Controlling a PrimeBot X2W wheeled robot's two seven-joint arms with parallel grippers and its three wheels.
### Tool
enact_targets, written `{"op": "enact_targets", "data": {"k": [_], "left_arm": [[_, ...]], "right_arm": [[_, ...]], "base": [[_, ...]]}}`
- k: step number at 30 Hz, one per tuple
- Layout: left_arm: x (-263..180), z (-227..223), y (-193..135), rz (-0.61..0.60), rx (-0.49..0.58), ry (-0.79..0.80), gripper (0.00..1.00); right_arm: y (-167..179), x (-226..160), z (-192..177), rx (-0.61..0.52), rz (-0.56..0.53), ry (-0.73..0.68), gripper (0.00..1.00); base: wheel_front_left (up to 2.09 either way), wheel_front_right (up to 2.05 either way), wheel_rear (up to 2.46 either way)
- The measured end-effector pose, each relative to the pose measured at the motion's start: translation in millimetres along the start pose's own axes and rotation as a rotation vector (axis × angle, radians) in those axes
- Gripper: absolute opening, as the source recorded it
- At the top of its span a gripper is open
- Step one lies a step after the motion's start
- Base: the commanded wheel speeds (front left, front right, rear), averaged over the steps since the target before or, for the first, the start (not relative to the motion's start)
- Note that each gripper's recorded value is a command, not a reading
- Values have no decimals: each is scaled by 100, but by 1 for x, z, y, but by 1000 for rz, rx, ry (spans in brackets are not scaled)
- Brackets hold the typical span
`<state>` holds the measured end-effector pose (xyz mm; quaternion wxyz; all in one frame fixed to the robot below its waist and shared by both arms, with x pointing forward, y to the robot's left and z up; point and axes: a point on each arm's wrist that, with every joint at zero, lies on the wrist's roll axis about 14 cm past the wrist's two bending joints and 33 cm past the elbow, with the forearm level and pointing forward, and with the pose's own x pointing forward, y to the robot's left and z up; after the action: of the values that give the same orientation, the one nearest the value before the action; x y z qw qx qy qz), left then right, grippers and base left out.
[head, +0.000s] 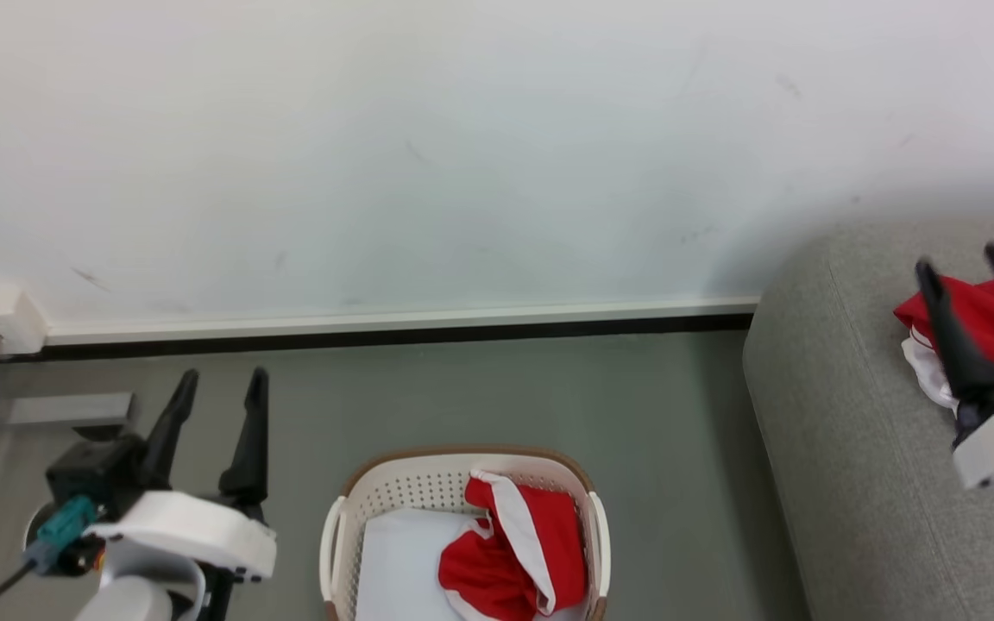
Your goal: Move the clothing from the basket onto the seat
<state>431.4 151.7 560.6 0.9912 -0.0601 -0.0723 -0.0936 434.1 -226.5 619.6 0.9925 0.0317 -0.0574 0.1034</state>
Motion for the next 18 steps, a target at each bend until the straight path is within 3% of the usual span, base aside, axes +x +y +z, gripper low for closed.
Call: {"op": "enact_targets", "data": {"k": [10, 18], "left_arm": [[-41, -6, 37, 177, 18, -7, 100], [-58, -22, 39, 190, 51, 29, 100]], "right_arm": [[34, -36, -45, 112, -29, -55, 100], [40, -58, -89, 163, -75, -10, 100]], "base": [[0, 0, 0], [0, 0, 0]]}}
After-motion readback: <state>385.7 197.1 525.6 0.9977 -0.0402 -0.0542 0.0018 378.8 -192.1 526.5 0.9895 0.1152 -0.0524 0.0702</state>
